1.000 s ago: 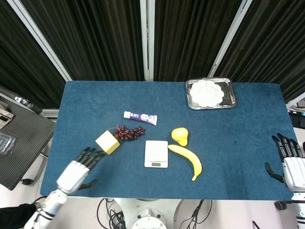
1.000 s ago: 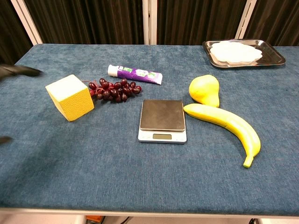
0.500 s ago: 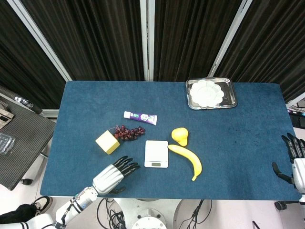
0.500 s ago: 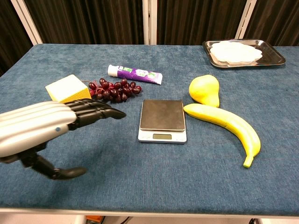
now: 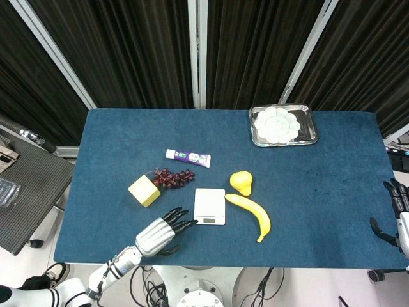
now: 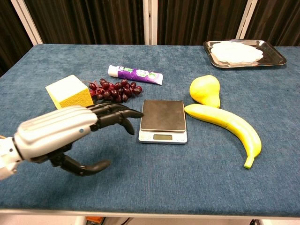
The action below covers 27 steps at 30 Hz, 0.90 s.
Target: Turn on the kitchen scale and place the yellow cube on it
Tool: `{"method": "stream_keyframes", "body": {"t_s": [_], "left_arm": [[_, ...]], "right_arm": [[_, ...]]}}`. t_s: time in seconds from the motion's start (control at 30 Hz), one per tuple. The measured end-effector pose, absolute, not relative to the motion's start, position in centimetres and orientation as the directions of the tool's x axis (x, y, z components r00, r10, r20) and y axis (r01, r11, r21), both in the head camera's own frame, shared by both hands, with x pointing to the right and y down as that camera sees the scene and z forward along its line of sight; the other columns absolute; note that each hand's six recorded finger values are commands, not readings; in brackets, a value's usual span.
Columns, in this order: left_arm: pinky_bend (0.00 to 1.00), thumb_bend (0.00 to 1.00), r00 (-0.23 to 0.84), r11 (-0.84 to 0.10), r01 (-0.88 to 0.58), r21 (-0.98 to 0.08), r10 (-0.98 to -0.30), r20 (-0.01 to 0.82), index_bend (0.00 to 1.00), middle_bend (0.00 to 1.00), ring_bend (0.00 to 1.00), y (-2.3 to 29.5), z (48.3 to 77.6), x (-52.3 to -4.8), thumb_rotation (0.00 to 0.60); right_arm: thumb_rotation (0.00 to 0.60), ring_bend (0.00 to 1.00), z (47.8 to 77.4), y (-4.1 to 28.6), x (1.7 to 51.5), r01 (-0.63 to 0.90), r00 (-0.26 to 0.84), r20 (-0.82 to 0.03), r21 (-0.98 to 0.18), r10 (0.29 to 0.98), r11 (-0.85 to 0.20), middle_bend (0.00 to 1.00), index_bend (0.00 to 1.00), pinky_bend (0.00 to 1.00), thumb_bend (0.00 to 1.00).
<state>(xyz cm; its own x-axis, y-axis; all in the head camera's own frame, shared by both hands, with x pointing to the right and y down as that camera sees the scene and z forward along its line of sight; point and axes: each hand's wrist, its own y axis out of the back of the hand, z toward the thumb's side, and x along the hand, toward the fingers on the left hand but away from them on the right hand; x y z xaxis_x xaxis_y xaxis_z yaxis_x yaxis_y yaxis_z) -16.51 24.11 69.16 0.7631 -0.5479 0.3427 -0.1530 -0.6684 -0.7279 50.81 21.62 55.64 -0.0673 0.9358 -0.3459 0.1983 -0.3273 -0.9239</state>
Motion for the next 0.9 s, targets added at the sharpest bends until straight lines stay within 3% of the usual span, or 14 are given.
{"method": "stream_keyframes", "body": {"t_s": [0.9], "left_arm": [[0.00,0.39,0.761,-0.694,-0.133,-0.708,-0.529,0.376,0.01,0.20,0.00,23.5,72.2,-14.9,0.600]], "right_arm": [[0.600,0.00,55.6,21.7,51.7,0.193,-0.094,-0.347,-0.926,0.933,-0.325,0.00,0.00,0.00,0.28]]}}
